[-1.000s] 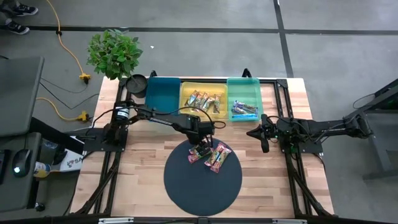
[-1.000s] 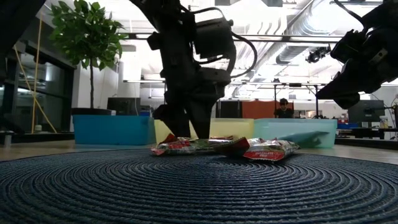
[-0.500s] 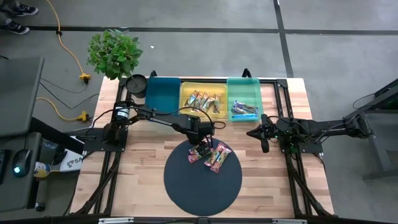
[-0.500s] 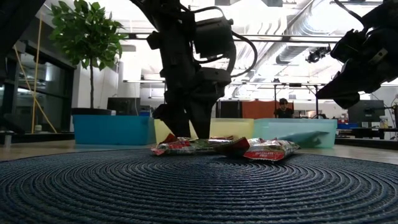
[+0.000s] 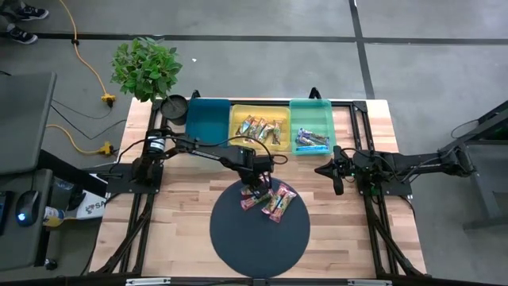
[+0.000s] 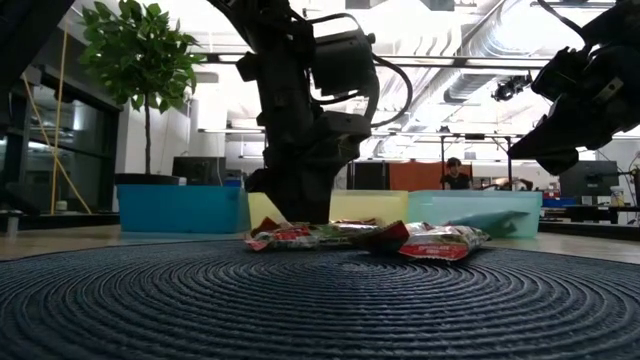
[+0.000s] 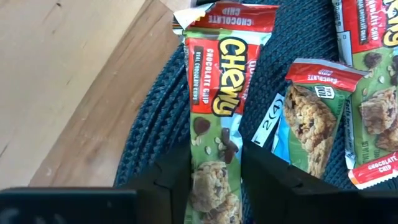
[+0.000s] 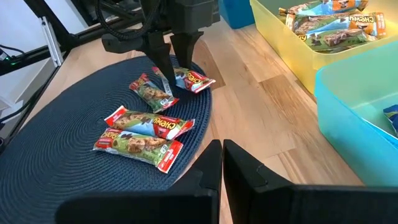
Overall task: Pick and place Granola Bars by type
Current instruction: Put the red granola bar into the blue bin
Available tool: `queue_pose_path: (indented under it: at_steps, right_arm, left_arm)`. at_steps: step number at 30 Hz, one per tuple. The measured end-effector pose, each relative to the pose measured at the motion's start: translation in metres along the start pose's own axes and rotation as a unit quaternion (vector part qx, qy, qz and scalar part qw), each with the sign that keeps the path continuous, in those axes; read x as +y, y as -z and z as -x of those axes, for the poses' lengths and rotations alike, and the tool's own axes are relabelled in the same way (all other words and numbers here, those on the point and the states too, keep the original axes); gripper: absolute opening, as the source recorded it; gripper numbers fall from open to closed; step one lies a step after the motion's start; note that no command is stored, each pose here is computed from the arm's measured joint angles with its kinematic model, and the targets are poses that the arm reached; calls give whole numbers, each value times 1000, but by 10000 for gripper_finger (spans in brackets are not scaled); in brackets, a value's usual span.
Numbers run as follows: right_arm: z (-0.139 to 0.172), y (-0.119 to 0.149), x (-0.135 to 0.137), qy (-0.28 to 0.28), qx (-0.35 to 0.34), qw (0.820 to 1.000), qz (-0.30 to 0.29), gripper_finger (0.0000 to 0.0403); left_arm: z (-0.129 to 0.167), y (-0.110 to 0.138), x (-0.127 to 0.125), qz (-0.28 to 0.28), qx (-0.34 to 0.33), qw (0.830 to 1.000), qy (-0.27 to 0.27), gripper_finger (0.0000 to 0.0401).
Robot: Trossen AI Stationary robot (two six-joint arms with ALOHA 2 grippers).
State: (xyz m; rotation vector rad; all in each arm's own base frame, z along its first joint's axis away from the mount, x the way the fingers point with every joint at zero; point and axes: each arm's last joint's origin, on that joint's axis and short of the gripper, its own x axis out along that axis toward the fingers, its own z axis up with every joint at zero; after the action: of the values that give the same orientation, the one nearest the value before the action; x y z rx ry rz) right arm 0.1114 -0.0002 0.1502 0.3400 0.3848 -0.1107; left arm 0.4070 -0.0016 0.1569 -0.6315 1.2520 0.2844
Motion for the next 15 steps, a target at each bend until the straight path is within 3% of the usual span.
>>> queue_pose_path:
  at_steps: [15]
  right_arm:
    - [0, 0, 0, 0, 0, 1000, 0, 0]
  left_arm:
    - [3, 1, 0, 2, 3, 1000, 5, 110]
